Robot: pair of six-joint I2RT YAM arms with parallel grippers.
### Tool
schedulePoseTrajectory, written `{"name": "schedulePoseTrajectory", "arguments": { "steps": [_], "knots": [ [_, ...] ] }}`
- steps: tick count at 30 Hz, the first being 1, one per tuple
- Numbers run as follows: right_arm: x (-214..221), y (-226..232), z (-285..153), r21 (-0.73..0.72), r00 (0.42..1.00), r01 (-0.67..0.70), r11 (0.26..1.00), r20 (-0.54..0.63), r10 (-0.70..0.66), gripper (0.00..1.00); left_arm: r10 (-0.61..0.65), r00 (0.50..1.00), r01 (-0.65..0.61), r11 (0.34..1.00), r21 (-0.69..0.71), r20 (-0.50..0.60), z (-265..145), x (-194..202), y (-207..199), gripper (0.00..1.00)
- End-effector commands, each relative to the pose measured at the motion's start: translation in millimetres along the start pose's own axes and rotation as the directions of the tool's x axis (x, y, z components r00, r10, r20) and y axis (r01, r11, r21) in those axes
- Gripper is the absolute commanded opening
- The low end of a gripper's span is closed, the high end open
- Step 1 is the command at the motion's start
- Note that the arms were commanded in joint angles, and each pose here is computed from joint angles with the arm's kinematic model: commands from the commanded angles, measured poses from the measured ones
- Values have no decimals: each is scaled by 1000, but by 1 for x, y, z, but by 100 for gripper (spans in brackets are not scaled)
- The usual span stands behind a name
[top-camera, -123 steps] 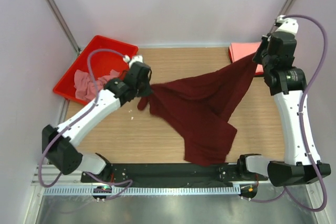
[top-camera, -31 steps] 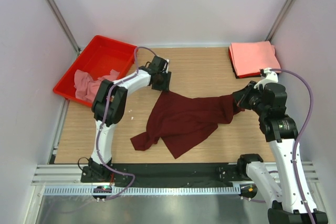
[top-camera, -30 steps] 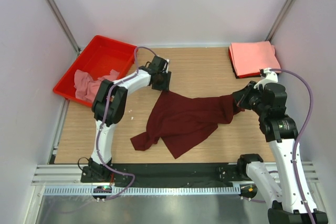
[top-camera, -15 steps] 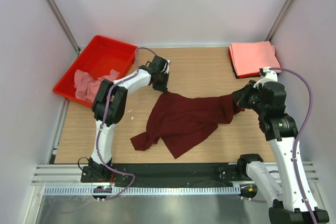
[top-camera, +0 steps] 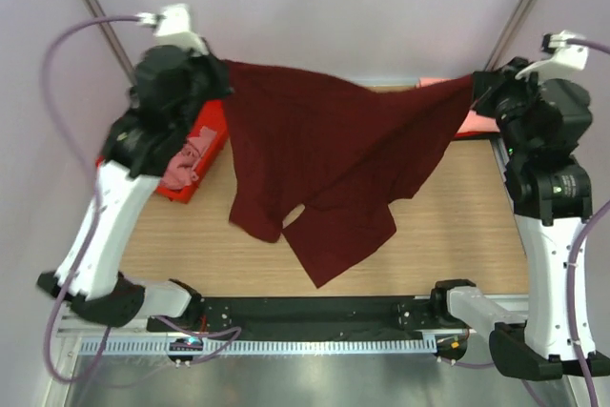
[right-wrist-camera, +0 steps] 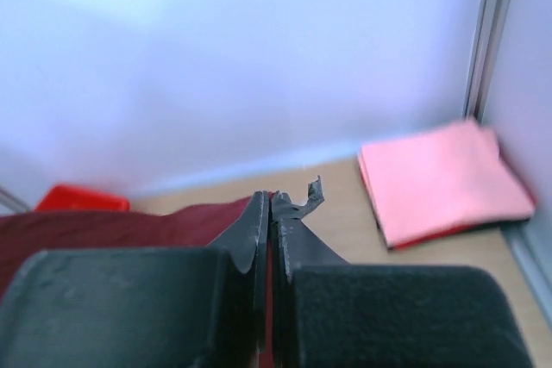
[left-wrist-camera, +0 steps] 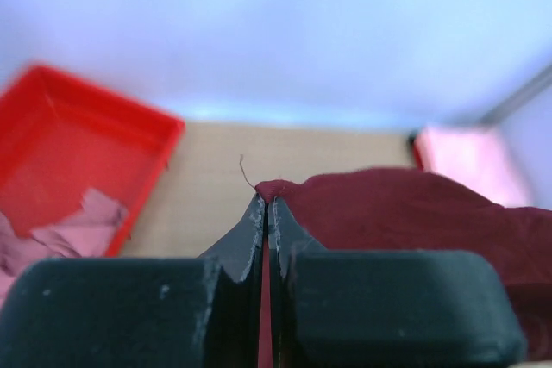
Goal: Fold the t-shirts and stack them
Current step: Flatten the tshirt out
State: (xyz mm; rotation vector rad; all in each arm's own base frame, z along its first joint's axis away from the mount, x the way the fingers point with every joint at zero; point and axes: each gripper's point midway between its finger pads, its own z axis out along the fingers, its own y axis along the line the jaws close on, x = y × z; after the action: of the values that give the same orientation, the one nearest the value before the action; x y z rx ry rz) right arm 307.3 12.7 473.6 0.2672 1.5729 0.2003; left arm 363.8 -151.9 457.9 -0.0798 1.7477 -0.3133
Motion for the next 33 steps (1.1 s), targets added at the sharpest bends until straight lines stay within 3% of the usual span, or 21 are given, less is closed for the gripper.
{"name": "schedulePoseTrajectory", "arguments": {
  "steps": [1,6,11,14,17,22,27,32,33],
  "knots": [
    [-91,11,-32,-3,960,69,998,271,-66,1,-52,989,69,990,-122,139,-49,-42,34,0],
    [-146,18,-96,-32,887,63,997,461,-41,1,-139,951,141,990,11,278,-121,-86,35,0],
    [-170,21,-157,-76,821,58,995,571,-5,1,-202,927,178,979,104,316,-171,-101,36,0],
    [-182,19,-192,-80,790,51,996,612,9,1,-228,920,189,971,149,319,-188,-104,34,0],
    [-182,23,-193,-93,806,66,993,592,2,1,-213,934,178,973,146,285,-177,-96,30,0],
    [-150,18,-133,-43,888,81,996,456,-53,1,-134,973,122,990,77,190,-127,-69,24,0],
    [-94,13,-26,-16,942,105,994,321,-94,1,-42,992,53,995,-82,122,-54,-42,30,0],
    [-87,17,61,-18,935,119,993,338,-106,1,-99,987,115,985,-129,124,17,-48,41,0],
    [-110,21,64,-20,920,114,993,381,-98,1,-107,988,125,976,-179,107,45,-43,58,0]
  ]
}}
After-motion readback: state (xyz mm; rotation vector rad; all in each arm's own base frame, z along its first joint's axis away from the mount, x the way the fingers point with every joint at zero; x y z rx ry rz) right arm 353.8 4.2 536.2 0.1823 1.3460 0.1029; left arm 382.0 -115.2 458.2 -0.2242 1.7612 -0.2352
